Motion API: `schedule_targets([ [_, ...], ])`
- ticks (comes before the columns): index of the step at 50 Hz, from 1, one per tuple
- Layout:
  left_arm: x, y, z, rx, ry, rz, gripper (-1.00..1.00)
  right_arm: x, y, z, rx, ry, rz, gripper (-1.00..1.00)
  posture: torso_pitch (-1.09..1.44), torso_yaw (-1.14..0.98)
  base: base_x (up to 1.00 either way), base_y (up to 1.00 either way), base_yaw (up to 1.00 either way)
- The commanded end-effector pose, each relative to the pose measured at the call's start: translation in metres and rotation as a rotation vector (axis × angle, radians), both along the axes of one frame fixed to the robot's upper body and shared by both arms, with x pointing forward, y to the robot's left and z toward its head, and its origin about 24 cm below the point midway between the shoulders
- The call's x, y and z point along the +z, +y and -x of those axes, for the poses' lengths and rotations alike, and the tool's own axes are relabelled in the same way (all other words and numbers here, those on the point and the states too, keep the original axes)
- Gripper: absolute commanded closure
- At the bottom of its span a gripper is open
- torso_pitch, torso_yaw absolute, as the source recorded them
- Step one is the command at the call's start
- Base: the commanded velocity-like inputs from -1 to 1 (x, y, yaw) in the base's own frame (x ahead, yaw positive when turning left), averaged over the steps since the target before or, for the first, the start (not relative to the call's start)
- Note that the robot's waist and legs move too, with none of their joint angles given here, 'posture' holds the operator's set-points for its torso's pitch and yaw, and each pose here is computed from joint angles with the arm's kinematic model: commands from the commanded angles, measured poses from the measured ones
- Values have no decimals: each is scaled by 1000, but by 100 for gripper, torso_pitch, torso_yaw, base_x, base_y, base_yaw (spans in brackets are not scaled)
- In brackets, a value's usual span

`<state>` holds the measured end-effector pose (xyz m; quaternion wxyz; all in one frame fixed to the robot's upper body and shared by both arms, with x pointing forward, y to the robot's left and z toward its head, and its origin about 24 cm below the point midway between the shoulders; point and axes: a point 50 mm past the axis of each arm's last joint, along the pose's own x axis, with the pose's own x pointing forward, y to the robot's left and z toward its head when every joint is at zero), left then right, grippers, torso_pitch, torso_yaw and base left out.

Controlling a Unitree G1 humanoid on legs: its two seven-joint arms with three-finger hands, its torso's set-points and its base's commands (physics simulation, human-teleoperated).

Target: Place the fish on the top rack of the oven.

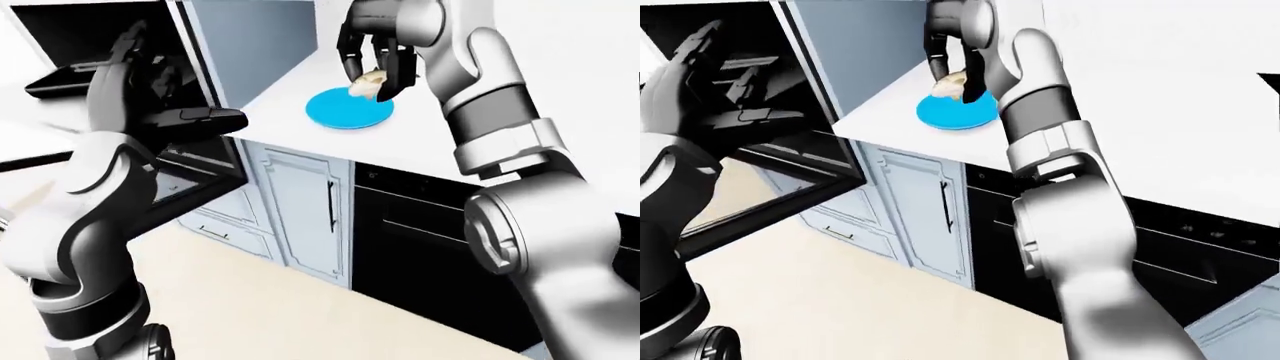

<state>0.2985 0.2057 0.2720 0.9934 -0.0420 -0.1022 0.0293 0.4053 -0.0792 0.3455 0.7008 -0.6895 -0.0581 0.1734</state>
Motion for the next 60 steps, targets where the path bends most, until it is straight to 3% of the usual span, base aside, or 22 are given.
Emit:
schedule_targets([
  [1,14,4,5,19,-79,-2,-100,30,9,12,43,-119,-24,100,0,0,0,0,100],
  [60,15,4,6,17,-79,1,-100,22,9,11,55,-119,-5,100,0,0,0,1,94],
])
